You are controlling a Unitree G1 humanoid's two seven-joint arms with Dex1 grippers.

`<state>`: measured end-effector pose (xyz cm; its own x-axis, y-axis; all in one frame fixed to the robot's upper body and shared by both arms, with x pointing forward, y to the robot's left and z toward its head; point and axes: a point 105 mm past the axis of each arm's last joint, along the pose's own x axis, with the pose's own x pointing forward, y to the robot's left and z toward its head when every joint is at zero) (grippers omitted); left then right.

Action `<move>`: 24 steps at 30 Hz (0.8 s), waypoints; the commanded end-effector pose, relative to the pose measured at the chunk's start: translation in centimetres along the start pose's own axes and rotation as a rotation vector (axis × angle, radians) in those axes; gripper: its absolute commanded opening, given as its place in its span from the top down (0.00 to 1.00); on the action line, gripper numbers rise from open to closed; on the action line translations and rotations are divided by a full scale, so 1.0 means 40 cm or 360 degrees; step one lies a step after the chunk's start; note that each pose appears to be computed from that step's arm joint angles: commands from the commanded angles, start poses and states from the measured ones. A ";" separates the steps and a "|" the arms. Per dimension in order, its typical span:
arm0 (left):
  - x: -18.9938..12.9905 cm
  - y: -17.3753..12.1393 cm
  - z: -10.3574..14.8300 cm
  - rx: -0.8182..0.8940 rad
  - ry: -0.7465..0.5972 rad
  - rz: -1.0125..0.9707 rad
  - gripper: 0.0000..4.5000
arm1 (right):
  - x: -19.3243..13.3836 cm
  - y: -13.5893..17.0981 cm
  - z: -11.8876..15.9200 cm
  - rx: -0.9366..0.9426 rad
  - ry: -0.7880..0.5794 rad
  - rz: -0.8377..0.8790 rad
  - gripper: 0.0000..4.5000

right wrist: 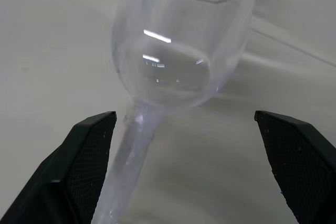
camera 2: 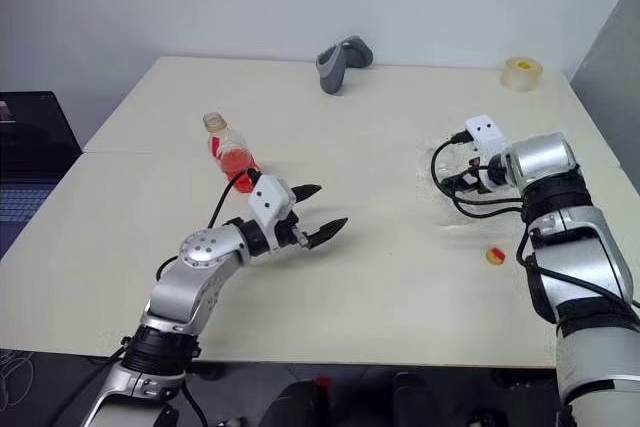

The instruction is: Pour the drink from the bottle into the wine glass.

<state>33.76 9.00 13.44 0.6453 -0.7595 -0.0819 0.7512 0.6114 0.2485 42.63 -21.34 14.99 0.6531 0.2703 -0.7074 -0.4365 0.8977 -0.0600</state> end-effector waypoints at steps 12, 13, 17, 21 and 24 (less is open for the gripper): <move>0.026 -0.008 0.025 0.0070 -0.0086 -0.0022 0.00 | 0.001 0.028 0.019 -0.0406 0.0239 0.0088 0.45; 0.027 -0.006 0.025 0.0072 -0.0085 -0.0021 0.00 | 0.000 0.032 0.026 -0.0429 0.0239 0.0094 0.53; 0.028 -0.006 0.023 0.0083 -0.0080 -0.0029 0.00 | -0.006 0.042 0.054 -0.0540 0.0214 0.0105 0.82; 0.027 -0.001 0.022 0.0087 -0.0077 -0.0026 0.00 | -0.012 0.055 0.091 -0.0623 0.0105 0.0108 0.96; 0.023 0.002 0.019 0.0085 -0.0071 -0.0014 0.00 | -0.008 0.082 0.115 -0.0581 -0.0042 0.0154 0.96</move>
<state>34.23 8.20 13.03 0.6326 -0.7714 -0.0692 0.7572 0.5973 0.2644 43.30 -18.35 16.04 0.5586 0.2885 -0.7777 -0.6811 0.6947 -0.2315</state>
